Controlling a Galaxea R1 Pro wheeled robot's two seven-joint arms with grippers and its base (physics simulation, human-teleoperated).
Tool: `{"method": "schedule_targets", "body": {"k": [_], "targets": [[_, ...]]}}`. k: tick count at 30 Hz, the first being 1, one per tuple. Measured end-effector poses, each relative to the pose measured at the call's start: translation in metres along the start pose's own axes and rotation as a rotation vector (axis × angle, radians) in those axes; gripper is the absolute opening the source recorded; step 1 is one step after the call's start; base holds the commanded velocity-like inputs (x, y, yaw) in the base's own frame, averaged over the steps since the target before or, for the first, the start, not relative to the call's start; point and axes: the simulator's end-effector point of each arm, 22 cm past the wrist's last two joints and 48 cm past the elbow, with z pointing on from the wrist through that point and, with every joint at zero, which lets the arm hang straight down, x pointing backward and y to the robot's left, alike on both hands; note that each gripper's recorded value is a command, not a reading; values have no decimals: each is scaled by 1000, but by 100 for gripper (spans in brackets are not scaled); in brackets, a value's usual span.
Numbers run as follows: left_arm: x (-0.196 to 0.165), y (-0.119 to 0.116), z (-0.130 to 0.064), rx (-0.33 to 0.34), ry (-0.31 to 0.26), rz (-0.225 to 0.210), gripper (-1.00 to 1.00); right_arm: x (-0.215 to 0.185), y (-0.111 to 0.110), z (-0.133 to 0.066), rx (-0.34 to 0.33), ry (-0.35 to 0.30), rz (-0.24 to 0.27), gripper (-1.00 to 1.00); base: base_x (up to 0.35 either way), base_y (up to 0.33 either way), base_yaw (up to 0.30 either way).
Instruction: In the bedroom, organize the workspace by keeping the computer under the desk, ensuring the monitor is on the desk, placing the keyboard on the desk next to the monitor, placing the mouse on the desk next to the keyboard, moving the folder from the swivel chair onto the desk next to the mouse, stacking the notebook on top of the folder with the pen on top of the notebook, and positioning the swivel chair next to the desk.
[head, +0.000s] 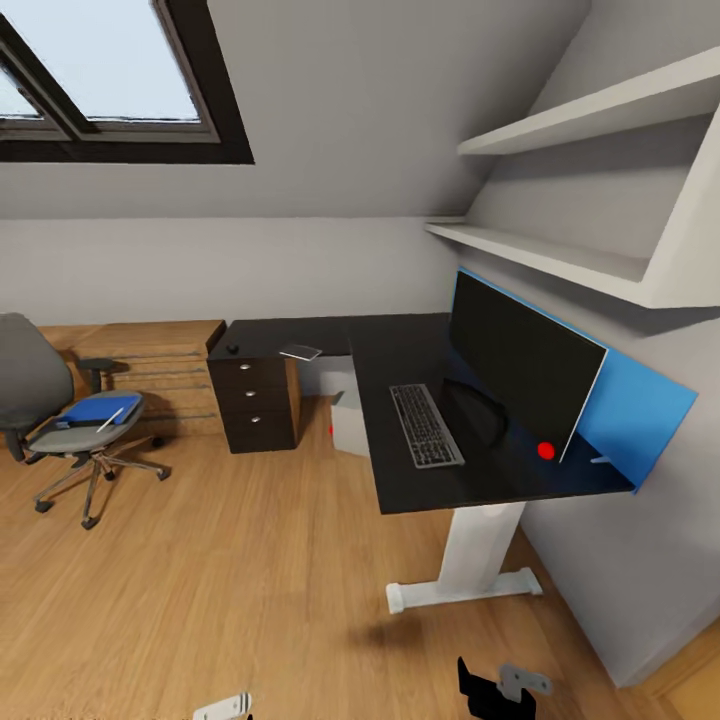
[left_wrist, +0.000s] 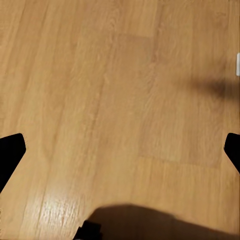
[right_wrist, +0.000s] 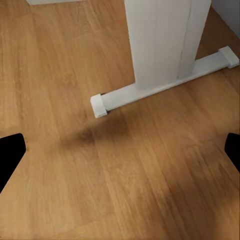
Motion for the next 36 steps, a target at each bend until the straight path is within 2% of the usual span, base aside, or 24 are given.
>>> {"method": "schedule_targets", "body": {"k": [12, 20, 25, 36], "targets": [[-5, -1, -1, 3, -12, -2, 100, -11, 5, -3, 0, -50, 1, 100, 0, 14, 206], [-9, -1, -2, 4, -21, -3, 100, -15, 2, -4, 30, -63, 4, 100, 13, 231, 213], [-11, -2, -3, 5, -26, -3, 100, -17, 2, -5, 33, -70, 5, 100, 222, 237, 213], [-14, -3, -4, 8, -31, -2, 100, -24, 4, -6, 30, -83, 6, 100, 321, 14, 138]]}}
